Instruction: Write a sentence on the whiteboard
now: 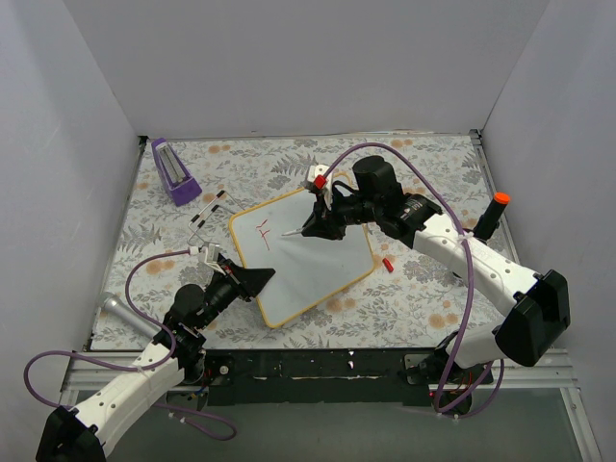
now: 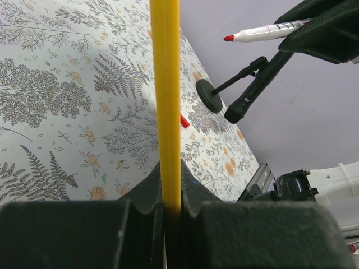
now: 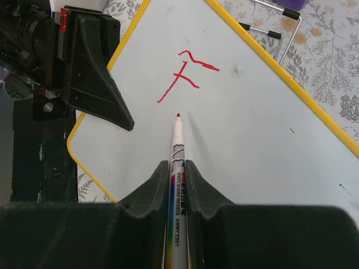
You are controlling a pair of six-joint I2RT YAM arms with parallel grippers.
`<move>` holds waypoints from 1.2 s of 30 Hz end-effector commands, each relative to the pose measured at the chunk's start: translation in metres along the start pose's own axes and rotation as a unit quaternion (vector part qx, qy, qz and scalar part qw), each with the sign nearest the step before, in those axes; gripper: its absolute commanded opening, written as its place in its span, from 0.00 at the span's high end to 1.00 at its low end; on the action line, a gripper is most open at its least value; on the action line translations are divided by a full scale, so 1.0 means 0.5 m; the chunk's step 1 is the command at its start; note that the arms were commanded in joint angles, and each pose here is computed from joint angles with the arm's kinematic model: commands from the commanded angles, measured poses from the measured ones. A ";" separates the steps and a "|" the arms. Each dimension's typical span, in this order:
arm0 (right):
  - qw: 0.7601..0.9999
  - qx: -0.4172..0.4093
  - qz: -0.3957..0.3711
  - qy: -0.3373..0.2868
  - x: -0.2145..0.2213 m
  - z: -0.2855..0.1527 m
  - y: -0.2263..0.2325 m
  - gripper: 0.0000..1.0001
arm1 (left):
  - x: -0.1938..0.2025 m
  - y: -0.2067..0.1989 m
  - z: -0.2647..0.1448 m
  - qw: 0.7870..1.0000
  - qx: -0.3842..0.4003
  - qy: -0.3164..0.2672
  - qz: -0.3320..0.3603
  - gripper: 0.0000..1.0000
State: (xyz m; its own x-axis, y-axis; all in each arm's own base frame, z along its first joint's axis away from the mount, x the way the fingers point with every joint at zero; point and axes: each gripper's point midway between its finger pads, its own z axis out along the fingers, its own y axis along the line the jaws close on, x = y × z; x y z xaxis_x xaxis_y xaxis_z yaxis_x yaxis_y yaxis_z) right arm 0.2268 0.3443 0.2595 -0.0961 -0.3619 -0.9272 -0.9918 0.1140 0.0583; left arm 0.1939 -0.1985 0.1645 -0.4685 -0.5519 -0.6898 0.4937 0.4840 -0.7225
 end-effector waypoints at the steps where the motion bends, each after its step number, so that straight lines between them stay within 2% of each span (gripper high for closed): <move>1: 1.000 0.002 -0.019 -0.019 -0.028 -0.008 -0.001 0.99 | -0.064 -0.075 0.002 0.996 0.068 -0.053 0.018 1.00; 36: 1.000 0.016 -0.022 -0.012 -0.029 -0.004 -0.016 0.99 | -0.066 -0.076 0.000 0.996 0.069 -0.058 0.013 1.00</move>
State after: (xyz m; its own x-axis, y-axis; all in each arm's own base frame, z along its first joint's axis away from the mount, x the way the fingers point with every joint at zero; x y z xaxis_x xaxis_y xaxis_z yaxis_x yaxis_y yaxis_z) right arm 0.2287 0.3437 0.2588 -0.0732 -0.3678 -0.9270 -0.9932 0.1116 0.0341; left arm 0.1934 -0.1987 0.1650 -0.4692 -0.5517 -0.6895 0.4958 0.4815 -0.7227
